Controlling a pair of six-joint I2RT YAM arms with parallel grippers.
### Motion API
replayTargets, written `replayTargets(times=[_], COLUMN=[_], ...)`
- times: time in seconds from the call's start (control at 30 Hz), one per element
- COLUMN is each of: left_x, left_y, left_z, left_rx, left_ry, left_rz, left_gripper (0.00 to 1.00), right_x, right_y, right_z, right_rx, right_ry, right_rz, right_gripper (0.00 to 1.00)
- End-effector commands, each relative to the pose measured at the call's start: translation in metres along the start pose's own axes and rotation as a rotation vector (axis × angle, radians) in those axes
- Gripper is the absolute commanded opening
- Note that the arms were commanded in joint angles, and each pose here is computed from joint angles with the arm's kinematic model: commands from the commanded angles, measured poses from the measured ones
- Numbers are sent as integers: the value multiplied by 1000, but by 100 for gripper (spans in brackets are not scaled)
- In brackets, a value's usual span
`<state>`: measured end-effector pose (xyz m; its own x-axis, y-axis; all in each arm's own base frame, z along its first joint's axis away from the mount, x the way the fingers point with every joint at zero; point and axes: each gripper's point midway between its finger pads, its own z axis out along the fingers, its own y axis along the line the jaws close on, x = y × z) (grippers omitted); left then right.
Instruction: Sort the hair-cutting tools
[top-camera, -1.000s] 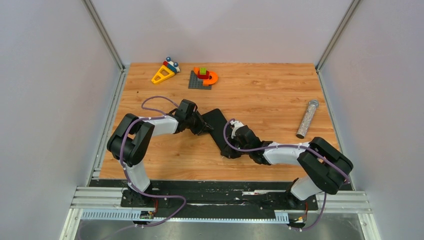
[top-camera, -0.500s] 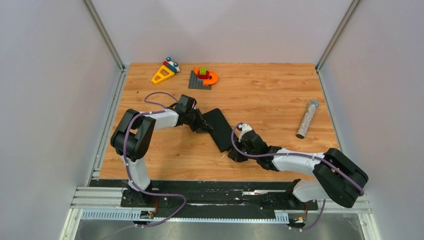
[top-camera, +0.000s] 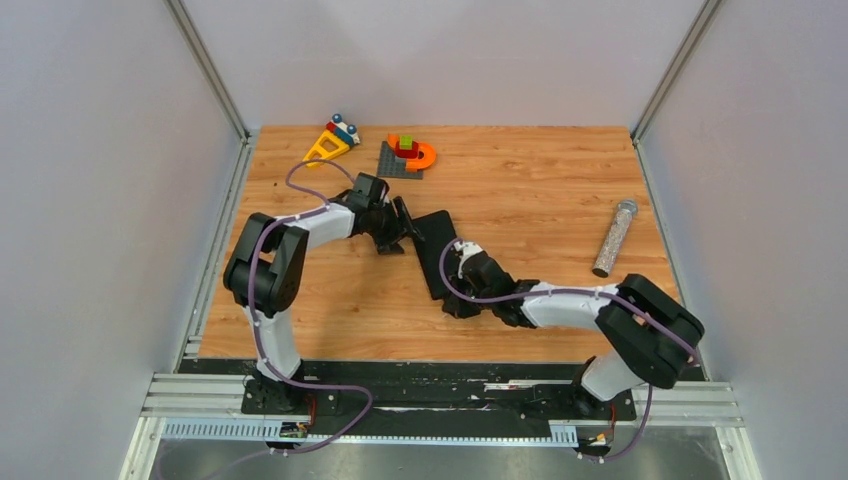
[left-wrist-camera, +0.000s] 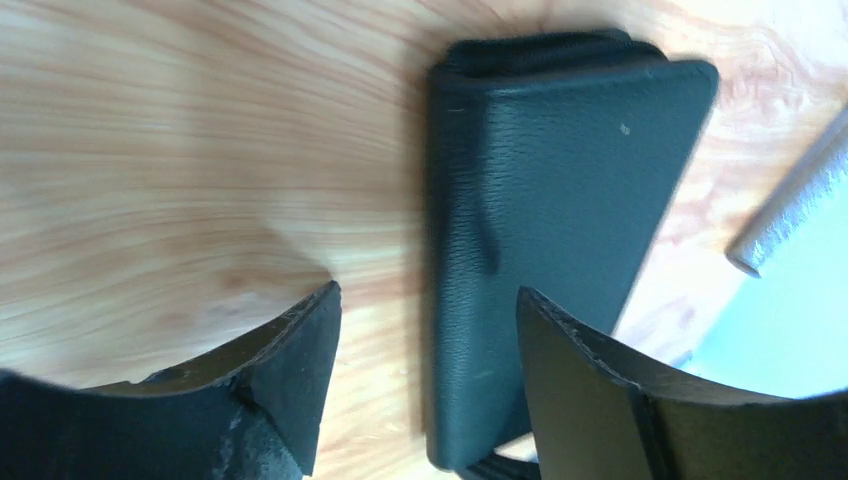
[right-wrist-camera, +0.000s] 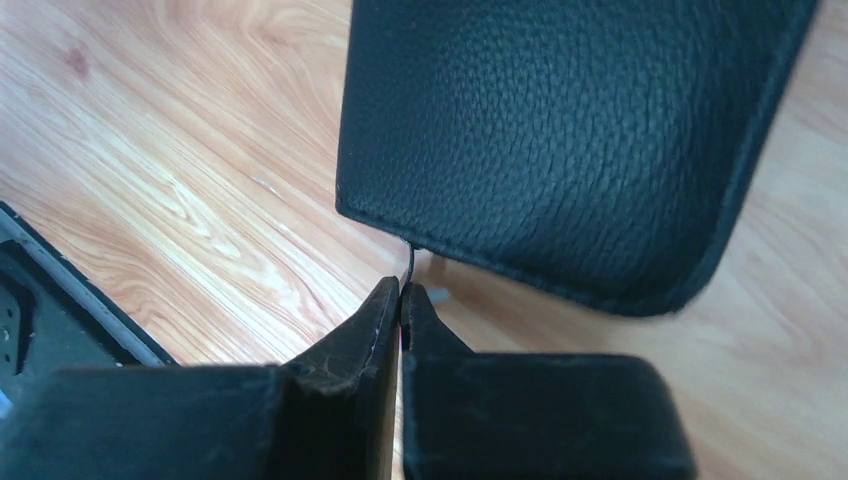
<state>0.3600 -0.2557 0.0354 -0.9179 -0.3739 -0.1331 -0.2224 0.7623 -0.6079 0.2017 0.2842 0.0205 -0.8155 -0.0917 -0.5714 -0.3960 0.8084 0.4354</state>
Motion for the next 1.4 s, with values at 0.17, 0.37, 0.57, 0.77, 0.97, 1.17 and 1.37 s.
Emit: replayTargets(times=[0.17, 0.37, 0.57, 0.77, 0.97, 1.17, 1.37], left_x=[6, 48, 67, 68, 56, 47, 39], left_y=[32, 28, 28, 42, 54, 60, 63], left_z=[-45, -36, -23, -21, -23, -22, -23], left_rx=[-38, 34, 24, -39, -141, -195, -227], left_ry=[-139, -52, -3, -13, -45, -55, -62], left_rz=[-9, -11, 18, 45, 99, 149, 205], left_gripper=[84, 80, 66, 36, 14, 10, 10], right_x=[-30, -34, -38, -37, -18, 8, 22], right_y=[53, 62, 66, 62, 39, -4, -26], right_z=[37, 51, 55, 49, 30, 2, -10], right_rx=[-163, -194, -197, -172, -88, 62, 129], right_ry=[54, 80, 84, 84, 100, 96, 98], right_rz=[-78, -86, -84, -67, -39, -34, -49], right_gripper=[0, 0, 0, 0, 0, 0, 0])
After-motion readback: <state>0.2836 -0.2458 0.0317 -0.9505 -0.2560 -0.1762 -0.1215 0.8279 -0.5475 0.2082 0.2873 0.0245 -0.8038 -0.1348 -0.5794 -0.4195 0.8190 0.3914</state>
